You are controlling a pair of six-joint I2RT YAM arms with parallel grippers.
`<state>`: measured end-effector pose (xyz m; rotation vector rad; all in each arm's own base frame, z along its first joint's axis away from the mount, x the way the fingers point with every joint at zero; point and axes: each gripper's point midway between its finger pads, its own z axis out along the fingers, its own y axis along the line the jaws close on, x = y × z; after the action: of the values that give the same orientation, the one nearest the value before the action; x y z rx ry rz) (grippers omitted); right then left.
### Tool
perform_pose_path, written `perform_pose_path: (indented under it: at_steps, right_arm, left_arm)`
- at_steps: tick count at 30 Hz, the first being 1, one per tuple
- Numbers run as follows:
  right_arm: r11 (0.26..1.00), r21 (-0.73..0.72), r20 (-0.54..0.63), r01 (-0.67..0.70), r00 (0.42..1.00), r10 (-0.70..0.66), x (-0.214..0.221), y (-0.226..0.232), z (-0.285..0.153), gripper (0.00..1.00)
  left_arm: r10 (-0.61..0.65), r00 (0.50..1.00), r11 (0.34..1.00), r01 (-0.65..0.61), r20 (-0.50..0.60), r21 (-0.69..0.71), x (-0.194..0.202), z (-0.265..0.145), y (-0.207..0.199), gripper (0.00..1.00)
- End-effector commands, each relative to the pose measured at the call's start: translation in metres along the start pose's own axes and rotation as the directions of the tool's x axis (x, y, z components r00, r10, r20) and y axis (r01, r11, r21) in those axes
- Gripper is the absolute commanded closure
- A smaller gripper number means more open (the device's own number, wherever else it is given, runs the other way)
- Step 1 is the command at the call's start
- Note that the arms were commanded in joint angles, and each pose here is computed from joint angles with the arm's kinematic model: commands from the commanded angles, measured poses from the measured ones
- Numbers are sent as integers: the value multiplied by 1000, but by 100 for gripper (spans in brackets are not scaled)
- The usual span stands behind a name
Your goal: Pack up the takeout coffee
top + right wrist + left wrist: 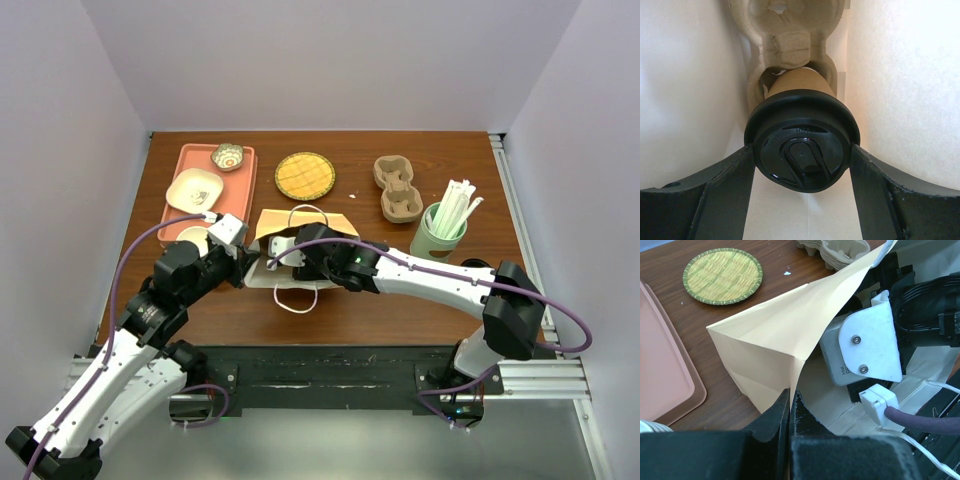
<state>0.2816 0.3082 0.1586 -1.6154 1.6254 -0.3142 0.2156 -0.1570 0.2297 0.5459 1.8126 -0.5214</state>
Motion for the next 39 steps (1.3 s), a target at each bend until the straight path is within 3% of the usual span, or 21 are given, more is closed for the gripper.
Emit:
perform_pose_path:
  at_steps: [1, 12, 29, 39]
  right_arm:
    - [995, 73, 61, -70, 996, 66, -17, -29, -18, 66]
    - [980, 161, 62, -113, 993, 104, -20, -51, -28, 68]
    - [991, -45, 169, -126, 977, 132, -52, -23, -23, 67]
    - [997, -52, 117, -56, 991, 62, -39, -8, -4, 67]
  left_arm:
    - [12, 999, 1000, -13, 42, 19, -9, 2, -3, 100]
    - [14, 999, 1000, -15, 45, 21, -11, 2, -3, 100]
    - [22, 999, 999, -23, 45, 29, -11, 2, -4, 100]
    - [22, 999, 999, -23, 40, 31, -11, 3, -4, 100]
